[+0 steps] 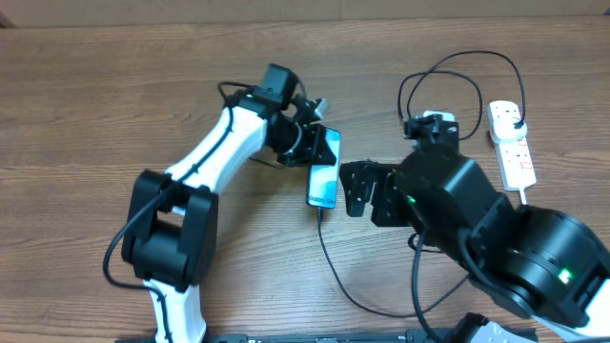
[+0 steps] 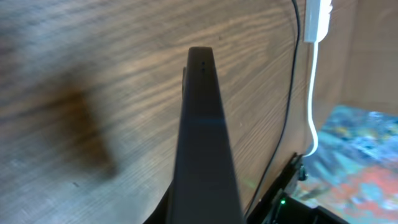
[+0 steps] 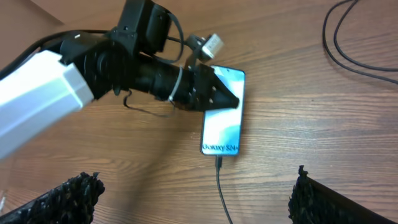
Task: Plug charger to phone and switch on socket
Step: 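Set the phone flat on the table and open the left gripper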
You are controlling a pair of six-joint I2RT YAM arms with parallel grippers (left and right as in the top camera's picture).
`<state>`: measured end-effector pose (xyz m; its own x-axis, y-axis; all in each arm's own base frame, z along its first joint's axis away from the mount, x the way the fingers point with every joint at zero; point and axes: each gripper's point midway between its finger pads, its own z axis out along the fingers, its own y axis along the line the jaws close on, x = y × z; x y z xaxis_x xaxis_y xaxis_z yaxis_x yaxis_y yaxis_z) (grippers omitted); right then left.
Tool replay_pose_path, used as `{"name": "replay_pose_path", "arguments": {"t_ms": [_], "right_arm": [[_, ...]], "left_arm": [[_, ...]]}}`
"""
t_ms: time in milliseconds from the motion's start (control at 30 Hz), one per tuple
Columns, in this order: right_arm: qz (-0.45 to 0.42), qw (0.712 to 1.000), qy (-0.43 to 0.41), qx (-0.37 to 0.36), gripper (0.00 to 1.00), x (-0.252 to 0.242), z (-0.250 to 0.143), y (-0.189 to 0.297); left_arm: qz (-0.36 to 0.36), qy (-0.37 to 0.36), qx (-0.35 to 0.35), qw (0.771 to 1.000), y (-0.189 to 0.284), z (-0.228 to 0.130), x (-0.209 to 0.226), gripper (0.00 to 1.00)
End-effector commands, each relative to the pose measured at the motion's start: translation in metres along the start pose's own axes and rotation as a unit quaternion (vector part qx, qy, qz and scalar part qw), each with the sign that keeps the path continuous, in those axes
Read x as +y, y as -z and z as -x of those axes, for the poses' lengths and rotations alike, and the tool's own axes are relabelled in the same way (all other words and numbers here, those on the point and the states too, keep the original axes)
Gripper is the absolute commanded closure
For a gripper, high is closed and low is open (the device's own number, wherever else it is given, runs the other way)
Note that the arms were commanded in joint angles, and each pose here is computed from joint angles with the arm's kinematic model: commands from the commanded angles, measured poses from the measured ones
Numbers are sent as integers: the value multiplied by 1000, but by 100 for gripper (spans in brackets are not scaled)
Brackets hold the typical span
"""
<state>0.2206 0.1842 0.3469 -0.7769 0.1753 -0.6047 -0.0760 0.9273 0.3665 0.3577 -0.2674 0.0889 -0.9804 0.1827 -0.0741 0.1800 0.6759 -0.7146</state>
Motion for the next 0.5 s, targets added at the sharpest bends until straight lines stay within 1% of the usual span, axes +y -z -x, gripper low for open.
{"name": "replay_pose_path", "arguments": {"t_ms": [0, 33, 133, 267, 467], "right_arm": [[-7, 1000, -2, 1, 0, 2, 4, -4], [-10, 1000, -1, 5, 0, 2, 2, -7], [-14, 1000, -8, 15, 0, 4, 0, -14], [-17, 999, -22, 17, 0, 5, -1, -17], [-32, 999, -18, 21, 0, -2, -4, -16]], "left_arm": [[-102, 1, 19, 995, -5, 7, -5, 95], [-113, 7, 24, 993, -8, 6, 0, 95], [-108, 20, 43, 993, -25, 1, 19, 95], [-104, 20, 64, 992, -48, -7, 33, 95], [-48, 31, 68, 996, -61, -9, 64, 93]]}}
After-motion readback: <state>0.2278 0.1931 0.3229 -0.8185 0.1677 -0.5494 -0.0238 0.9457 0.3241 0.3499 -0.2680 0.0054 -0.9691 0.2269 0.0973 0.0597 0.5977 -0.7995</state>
